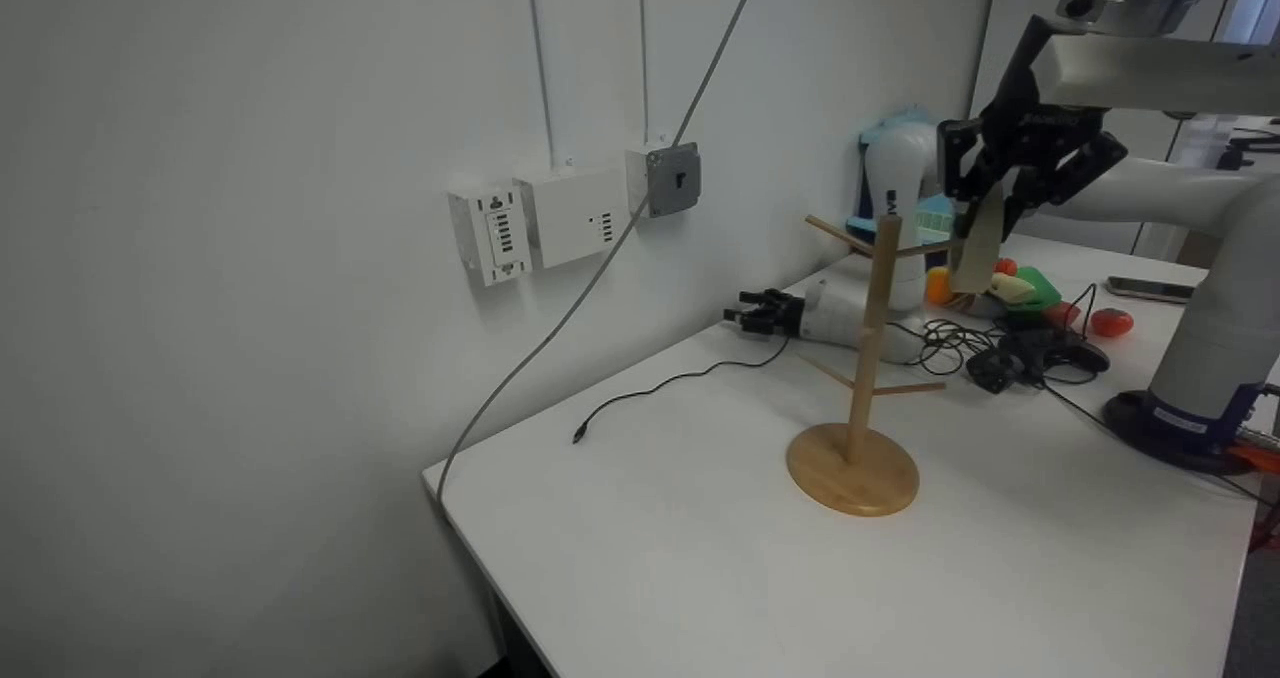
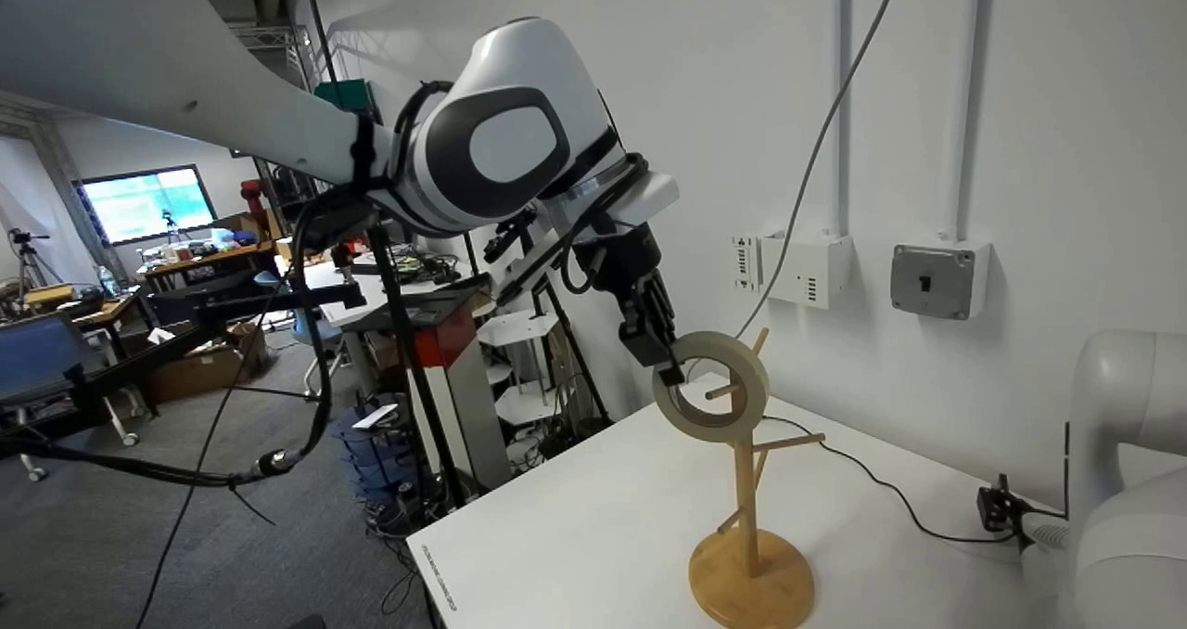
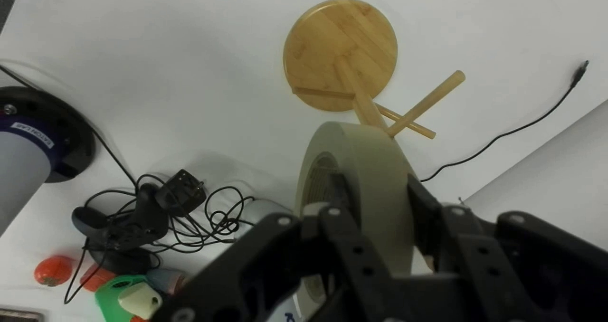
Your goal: Take the masking tape and put it on the table
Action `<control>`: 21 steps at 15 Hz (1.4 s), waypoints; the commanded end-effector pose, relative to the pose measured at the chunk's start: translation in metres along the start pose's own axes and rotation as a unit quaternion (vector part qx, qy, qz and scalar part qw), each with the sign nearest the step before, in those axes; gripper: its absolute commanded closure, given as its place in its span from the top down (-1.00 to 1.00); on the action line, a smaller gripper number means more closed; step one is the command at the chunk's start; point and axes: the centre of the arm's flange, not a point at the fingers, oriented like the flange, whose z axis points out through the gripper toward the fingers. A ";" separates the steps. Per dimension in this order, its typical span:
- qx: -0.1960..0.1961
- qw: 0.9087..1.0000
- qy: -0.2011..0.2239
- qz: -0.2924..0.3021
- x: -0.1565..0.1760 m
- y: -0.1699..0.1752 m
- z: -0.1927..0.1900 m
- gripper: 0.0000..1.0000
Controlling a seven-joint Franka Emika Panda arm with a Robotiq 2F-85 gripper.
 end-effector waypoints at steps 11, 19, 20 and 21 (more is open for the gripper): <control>-0.078 0.991 -0.073 -0.084 0.010 0.090 -0.018 -0.84; -0.140 0.970 -0.139 -0.146 -0.009 0.144 0.012 -0.84; -0.140 0.968 -0.140 -0.155 -0.016 0.148 0.018 -0.84; -0.139 0.966 -0.141 -0.168 -0.024 0.153 0.027 -0.84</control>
